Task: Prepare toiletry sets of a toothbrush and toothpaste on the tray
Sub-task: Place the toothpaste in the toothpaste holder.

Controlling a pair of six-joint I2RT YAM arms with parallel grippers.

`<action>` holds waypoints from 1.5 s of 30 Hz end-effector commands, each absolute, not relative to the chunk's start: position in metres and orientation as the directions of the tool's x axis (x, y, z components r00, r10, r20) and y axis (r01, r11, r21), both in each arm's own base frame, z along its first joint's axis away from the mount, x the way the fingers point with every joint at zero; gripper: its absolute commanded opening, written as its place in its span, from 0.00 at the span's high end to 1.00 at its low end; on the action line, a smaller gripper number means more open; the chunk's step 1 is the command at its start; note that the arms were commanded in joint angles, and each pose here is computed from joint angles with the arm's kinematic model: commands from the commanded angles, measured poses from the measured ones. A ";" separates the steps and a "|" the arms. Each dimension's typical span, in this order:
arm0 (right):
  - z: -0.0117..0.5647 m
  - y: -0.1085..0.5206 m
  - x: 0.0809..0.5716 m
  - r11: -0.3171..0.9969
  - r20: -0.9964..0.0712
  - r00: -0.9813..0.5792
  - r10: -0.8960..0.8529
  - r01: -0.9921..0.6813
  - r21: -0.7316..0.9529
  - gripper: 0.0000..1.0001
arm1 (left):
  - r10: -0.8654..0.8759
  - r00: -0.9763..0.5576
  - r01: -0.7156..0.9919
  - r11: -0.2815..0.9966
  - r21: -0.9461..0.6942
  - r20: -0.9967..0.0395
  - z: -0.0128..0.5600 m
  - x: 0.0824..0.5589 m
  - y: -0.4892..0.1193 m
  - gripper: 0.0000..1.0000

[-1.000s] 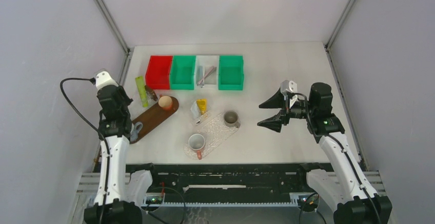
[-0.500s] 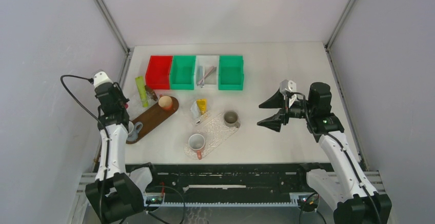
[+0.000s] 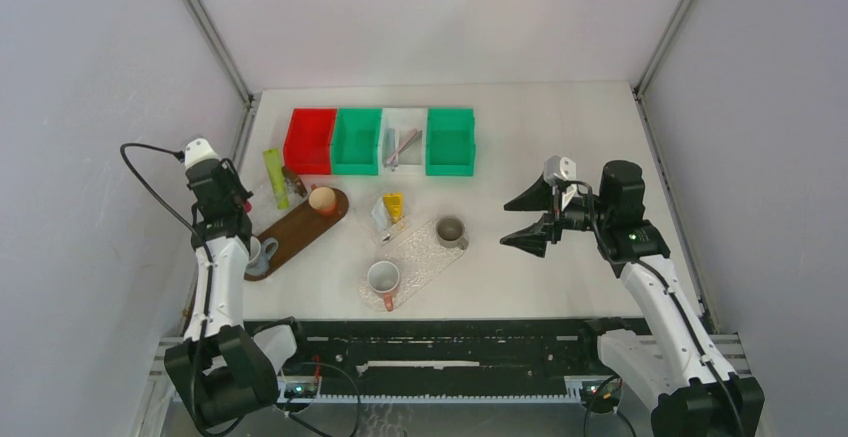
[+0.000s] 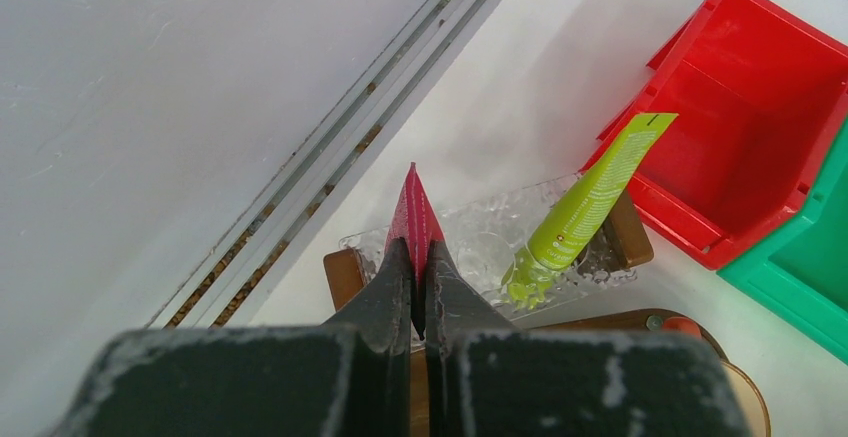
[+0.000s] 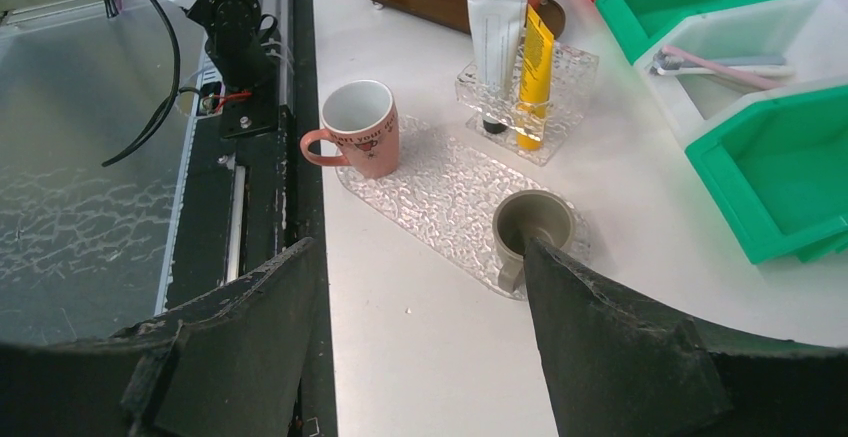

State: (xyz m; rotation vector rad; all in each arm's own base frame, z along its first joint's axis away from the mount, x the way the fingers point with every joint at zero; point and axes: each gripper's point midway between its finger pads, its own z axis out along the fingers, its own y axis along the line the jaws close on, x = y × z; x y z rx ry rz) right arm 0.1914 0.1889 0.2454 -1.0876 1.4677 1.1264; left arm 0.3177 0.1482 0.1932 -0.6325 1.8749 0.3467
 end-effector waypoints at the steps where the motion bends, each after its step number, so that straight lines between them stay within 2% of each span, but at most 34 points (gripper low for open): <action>1: 0.251 0.190 0.193 0.173 -0.989 -0.111 -0.096 -0.980 0.093 0.18 | -0.268 -0.286 -0.587 0.808 -0.052 -0.920 0.191 0.312 0.150 1.00; 15: 0.251 0.191 0.192 0.171 -0.990 -0.102 -0.099 -0.982 0.084 0.18 | -0.246 -0.314 -0.574 0.818 -0.023 -0.917 0.186 0.305 0.149 1.00; 27: 0.252 0.190 0.192 0.175 -0.990 -0.096 -0.099 -0.982 0.078 0.18 | -0.251 -0.407 -0.527 0.850 0.002 -0.878 0.165 0.337 0.153 0.99; 29: 0.251 0.190 0.193 0.175 -0.990 -0.097 -0.100 -0.981 0.078 0.18 | -0.250 -0.422 -0.514 0.858 0.003 -0.871 0.161 0.343 0.153 0.94; 36: 0.251 0.190 0.194 0.178 -0.990 -0.098 -0.101 -0.981 0.079 0.18 | -0.255 -0.420 -0.508 0.861 -0.007 -0.871 0.166 0.347 0.153 0.60; 45: 0.249 0.192 0.193 0.168 -0.990 -0.100 -0.104 -0.982 0.081 0.18 | -0.206 -0.310 -0.470 0.882 -0.039 -0.928 0.220 0.346 0.145 0.38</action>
